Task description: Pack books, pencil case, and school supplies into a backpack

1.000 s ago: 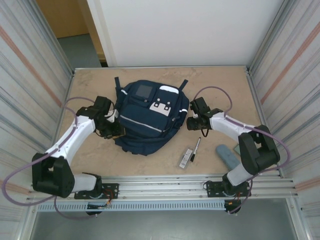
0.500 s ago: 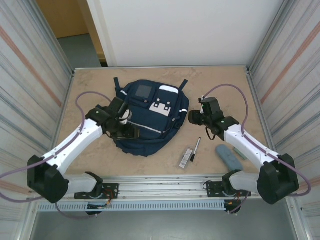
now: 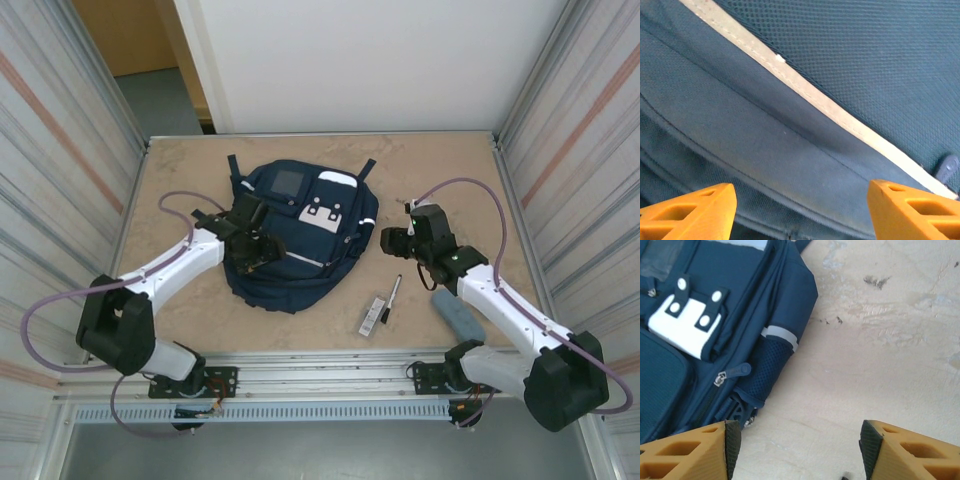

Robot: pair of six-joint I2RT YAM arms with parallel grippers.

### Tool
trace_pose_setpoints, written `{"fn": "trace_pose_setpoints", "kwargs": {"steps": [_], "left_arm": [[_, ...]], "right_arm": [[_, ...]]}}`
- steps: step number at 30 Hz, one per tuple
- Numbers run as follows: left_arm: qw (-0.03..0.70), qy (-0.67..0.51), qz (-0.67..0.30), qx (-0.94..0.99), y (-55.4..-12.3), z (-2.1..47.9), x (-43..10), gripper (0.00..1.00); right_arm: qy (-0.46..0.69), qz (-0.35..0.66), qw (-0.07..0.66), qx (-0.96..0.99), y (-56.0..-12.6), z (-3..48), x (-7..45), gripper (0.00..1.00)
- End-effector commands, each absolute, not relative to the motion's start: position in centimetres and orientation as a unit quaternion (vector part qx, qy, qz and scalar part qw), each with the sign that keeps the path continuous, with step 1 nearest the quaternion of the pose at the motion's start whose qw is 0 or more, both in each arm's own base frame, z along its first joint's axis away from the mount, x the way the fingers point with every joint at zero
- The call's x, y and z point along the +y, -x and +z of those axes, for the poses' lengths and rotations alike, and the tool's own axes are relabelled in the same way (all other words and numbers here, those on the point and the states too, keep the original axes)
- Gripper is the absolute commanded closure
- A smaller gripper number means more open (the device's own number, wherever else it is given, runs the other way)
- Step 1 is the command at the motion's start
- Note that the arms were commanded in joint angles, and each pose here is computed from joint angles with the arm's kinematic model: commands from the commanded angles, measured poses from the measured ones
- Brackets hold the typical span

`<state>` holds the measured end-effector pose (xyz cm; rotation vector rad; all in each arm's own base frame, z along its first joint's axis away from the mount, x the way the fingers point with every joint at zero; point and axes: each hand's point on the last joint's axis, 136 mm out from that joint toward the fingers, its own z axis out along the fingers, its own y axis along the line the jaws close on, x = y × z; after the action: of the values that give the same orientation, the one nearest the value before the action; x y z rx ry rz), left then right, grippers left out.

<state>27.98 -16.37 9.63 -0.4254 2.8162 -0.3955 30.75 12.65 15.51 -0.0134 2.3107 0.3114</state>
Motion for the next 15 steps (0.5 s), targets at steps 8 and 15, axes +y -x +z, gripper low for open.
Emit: {"fn": "trace_pose_setpoints", "kwargs": {"steps": [8,15], "left_arm": [[0.185,0.249,-0.151,0.939,-30.3,7.4,-15.2,0.38],[0.203,0.273,-0.2,0.919,-30.9,8.3,-16.2,0.73]], "right_arm": [[-0.003,0.146,0.392,0.908,-30.8,15.6,13.2,0.33],[0.012,0.159,0.36,0.919,-30.8,14.5,14.3,0.32]]}}
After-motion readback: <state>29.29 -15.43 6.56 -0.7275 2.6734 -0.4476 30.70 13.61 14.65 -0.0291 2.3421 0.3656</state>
